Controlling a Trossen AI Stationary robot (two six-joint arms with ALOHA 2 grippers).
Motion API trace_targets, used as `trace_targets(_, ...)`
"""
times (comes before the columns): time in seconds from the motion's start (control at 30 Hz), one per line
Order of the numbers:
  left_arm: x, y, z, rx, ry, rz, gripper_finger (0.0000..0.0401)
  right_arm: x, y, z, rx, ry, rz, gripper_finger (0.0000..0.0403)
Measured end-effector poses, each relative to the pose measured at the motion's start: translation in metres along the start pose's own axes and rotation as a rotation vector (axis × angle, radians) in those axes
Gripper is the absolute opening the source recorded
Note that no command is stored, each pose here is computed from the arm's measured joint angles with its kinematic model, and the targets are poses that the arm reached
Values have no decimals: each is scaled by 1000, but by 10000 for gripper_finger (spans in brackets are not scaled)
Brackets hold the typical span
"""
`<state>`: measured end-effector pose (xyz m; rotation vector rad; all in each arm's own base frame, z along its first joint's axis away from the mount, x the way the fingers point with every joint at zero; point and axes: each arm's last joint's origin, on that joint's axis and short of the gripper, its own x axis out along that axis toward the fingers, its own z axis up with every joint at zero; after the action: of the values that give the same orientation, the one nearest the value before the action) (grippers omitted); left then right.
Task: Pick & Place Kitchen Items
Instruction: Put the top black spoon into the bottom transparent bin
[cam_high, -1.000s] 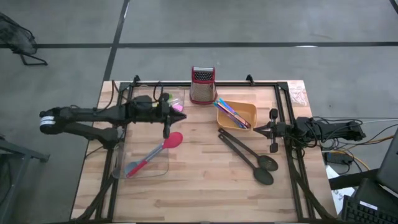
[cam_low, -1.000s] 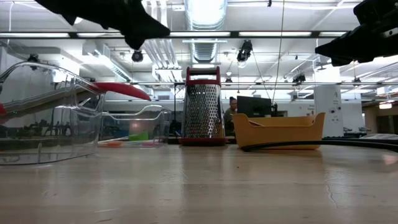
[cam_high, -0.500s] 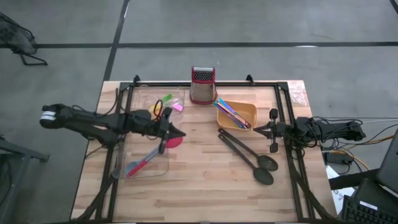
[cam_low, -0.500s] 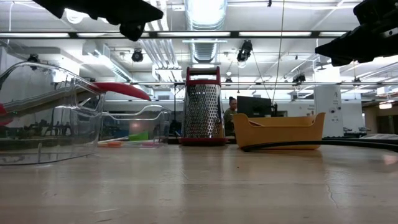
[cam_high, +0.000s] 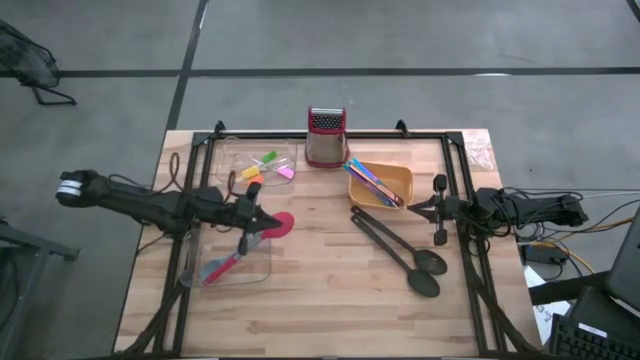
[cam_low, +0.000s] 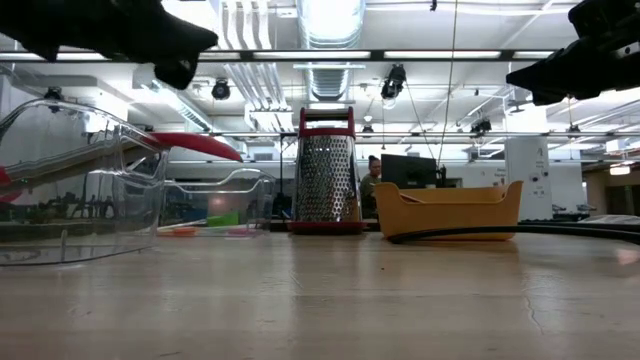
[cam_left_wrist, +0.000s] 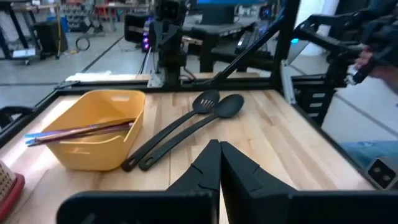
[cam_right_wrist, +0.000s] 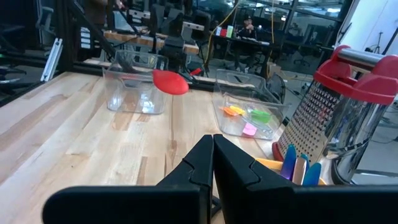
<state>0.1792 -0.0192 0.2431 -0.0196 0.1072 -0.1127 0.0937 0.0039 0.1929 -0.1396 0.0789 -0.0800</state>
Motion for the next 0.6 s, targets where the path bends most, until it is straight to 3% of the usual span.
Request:
trace_targets(0.07,-7,-1,-2,1,-23,-6,6,0,0,2,60,-21,-1,9)
trace_targets(0.17,-18,0,-8,2,-62,16,11,0,-1,4,290,-40,0,9)
trace_targets(0.6,-55,0,-26,38,-164,-10,14,0,-1,8,371,-78,4,9)
